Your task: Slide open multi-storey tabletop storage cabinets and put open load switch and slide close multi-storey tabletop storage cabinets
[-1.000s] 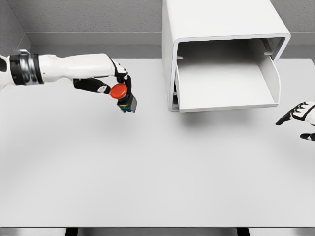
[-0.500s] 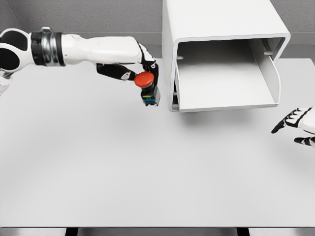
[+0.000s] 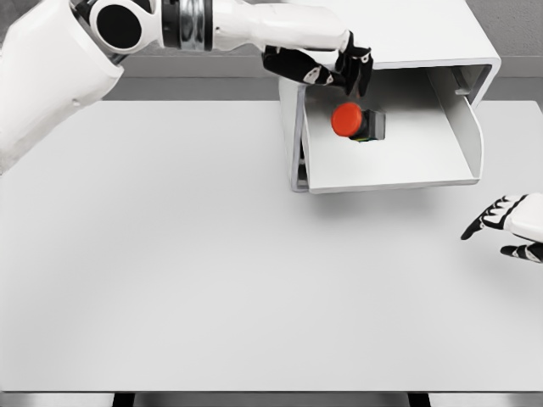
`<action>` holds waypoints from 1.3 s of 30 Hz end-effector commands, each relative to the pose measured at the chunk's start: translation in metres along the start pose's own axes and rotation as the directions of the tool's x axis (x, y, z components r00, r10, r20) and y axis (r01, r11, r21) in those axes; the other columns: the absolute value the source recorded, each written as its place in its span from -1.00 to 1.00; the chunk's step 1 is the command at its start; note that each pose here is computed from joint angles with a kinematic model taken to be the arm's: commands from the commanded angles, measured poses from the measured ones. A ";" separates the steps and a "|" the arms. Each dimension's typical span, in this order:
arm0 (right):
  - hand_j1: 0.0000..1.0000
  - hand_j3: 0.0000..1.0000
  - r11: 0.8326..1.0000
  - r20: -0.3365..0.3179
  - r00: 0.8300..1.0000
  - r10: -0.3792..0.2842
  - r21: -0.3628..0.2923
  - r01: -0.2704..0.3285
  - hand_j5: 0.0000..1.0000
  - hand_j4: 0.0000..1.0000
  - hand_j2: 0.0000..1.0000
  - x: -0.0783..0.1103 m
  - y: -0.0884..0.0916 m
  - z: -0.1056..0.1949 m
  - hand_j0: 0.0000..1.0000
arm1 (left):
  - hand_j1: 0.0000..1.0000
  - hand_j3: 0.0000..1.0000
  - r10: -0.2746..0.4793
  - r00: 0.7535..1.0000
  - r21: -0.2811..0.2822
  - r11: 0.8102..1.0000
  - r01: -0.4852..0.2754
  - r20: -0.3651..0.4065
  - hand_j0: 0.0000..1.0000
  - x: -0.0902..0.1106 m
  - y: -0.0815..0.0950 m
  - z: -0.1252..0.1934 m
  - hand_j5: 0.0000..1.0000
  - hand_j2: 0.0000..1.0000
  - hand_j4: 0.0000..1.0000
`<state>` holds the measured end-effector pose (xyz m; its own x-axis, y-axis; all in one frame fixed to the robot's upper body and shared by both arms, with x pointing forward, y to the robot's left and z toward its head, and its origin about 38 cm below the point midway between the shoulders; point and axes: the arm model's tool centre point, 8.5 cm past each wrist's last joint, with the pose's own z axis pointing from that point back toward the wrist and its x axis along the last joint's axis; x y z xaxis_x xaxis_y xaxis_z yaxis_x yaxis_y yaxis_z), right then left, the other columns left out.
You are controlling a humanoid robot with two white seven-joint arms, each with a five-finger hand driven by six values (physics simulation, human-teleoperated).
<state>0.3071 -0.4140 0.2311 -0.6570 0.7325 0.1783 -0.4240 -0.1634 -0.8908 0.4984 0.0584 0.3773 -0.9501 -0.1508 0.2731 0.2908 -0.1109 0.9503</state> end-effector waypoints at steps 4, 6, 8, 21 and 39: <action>0.36 0.36 1.000 0.001 1.000 -0.005 -0.002 0.005 0.36 0.36 0.36 0.000 0.000 0.000 0.36 | 0.95 0.95 0.027 1.000 0.005 1.000 -0.027 -0.002 0.95 -0.005 -0.003 -0.010 0.95 0.95 0.95; 0.36 0.36 1.000 0.002 1.000 -0.005 -0.001 0.005 0.36 0.36 0.36 0.000 0.000 -0.001 0.36 | 1.00 1.00 0.025 1.000 0.003 1.000 -0.025 0.002 1.00 -0.003 -0.003 -0.010 1.00 1.00 1.00; 0.32 0.32 1.000 0.001 1.000 0.004 -0.010 -0.004 0.32 0.32 0.32 0.000 -0.004 0.000 0.32 | 1.00 1.00 -0.002 0.999 -0.006 1.000 0.002 0.043 1.00 0.011 -0.002 -0.013 1.00 1.00 1.00; 0.13 0.13 0.998 0.121 0.991 0.064 -0.007 -0.064 0.13 0.13 0.13 0.014 -0.027 -0.046 0.13 | 1.00 1.00 0.080 0.916 -0.001 0.996 -0.087 -0.392 1.00 0.007 -0.096 0.258 1.00 1.00 1.00; 0.14 0.14 0.998 0.118 0.991 0.066 -0.012 -0.065 0.14 0.14 0.14 0.001 -0.040 -0.064 0.14 | 1.00 1.00 0.073 0.912 -0.164 0.975 -0.151 -0.404 1.00 0.000 -0.159 0.245 1.00 1.00 1.00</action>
<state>0.3662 -0.3685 0.2510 -0.7510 0.6451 0.1408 -0.3448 -0.2014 -0.9168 0.4243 0.3164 0.2622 -0.8019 -0.5408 0.2540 0.4436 -0.2541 0.8594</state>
